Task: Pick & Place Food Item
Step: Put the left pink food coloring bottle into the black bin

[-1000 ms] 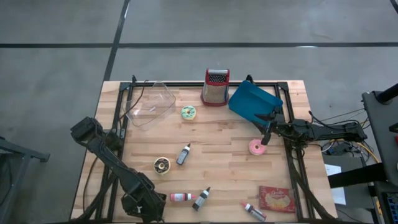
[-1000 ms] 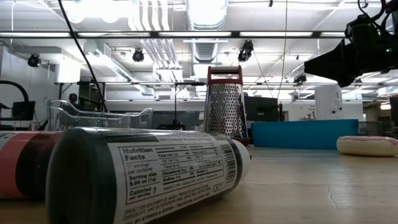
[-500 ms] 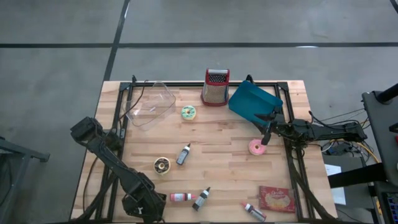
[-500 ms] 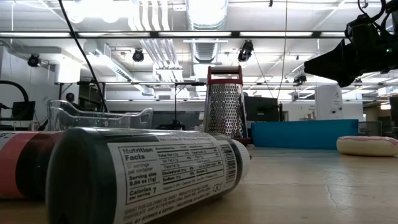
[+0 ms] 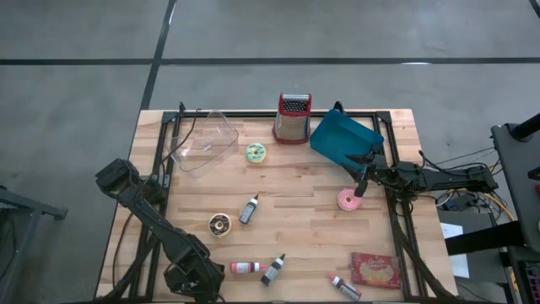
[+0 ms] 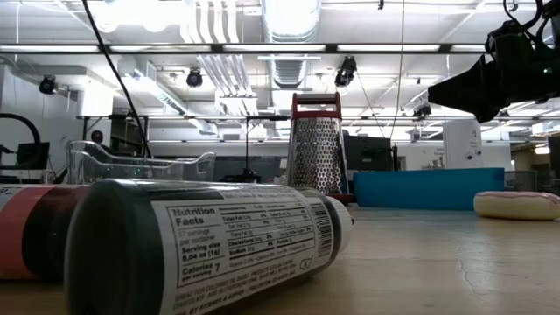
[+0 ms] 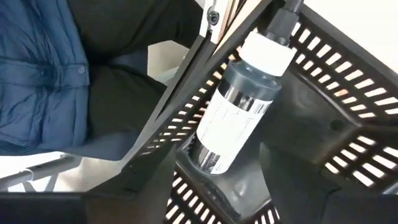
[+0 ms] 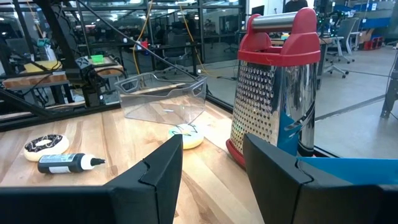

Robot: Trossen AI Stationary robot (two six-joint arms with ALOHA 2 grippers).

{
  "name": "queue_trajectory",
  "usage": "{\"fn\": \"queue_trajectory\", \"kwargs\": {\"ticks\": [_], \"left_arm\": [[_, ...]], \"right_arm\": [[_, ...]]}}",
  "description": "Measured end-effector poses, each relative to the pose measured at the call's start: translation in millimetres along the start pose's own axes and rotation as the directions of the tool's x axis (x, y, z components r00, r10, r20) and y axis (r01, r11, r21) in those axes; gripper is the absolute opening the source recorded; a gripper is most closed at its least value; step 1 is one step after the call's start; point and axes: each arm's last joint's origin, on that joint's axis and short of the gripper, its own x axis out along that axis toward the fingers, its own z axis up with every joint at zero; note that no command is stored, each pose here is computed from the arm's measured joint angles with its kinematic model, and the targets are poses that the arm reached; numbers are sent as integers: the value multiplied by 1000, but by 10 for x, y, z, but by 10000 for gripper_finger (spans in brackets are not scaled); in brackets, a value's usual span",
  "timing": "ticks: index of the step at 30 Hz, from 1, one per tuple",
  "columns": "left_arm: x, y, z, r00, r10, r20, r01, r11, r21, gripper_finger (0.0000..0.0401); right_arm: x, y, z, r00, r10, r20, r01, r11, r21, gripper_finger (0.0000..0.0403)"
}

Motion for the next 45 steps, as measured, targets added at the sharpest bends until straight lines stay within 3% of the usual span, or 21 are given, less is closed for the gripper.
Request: {"fn": "queue_trajectory", "kwargs": {"ticks": [13,17,26,34,45], "left_arm": [[-15,-32,7,1000,-29,-5,28,999,-18,244],[-132,9,20,999,-3,-50,2,1000,-9,244],[-473,39,31,1000,8,-27,-8,1000,12,247],[-412,-36,41,984,27,174,-28,1000,2,248],[-208,-168,-71,972,80,223,-89,996,32,248]], "right_arm": [[0,0,-1,1000,0,0,0,1000,0,164],[0,0,-1,1000,0,0,0,1000,0,164],[0,0,-1,1000,0,-1,0,1000,0,164],[0,0,-1,1000,0,0,0,1000,0,164],[0,0,0,1000,0,0,0,1000,0,164]]}}
